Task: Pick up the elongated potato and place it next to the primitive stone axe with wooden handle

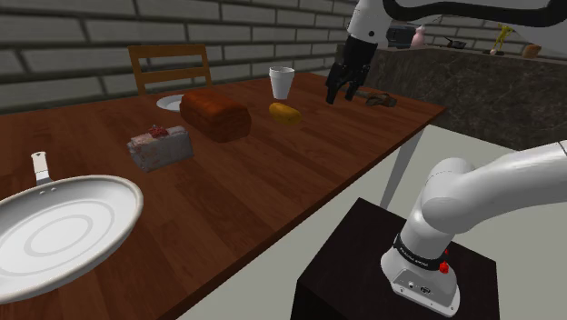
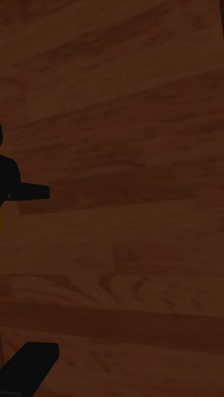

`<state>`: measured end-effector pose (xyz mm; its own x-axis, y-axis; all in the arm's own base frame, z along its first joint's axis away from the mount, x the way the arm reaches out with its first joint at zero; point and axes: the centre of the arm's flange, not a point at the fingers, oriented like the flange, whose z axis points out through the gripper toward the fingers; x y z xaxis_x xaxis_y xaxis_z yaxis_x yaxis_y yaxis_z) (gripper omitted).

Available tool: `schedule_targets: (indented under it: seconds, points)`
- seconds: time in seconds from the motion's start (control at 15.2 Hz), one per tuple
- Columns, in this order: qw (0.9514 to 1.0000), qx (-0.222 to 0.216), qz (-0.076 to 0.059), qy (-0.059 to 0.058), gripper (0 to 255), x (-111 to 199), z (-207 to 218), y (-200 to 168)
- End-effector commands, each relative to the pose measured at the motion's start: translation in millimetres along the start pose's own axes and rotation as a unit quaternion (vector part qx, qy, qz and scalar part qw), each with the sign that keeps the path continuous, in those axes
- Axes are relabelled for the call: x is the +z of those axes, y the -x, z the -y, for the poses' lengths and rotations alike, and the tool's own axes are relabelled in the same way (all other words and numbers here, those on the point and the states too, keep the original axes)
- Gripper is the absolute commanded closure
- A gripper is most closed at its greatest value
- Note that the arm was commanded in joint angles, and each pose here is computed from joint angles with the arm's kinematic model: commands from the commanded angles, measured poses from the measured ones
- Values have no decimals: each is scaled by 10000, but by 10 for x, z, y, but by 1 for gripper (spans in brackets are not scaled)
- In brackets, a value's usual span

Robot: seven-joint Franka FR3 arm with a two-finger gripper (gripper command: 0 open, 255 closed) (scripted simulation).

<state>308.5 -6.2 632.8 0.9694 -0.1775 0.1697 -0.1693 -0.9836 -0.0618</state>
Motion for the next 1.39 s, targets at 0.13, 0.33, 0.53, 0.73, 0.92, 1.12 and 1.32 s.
schedule_targets:
  seconds: [0.13, 0.33, 0.53, 0.73, 0.92, 1.12, 1.32]
  points:
    - [10000, -19, 62, 54, 0, 103, 4, -262]
    - [9998, -48, 156, 136, 0, 265, 9, -652]
    - [9994, -77, 249, 218, 0, 433, 13, -1040]
    - [9989, -106, 342, 299, 0, 609, 17, -1424]
    - [9982, -135, 435, 381, 0, 792, 21, -1804]
    - [9974, -164, 528, 462, 0, 982, 23, -2181]
    - [9964, -193, 621, 544, 0, 1179, 25, -2555]
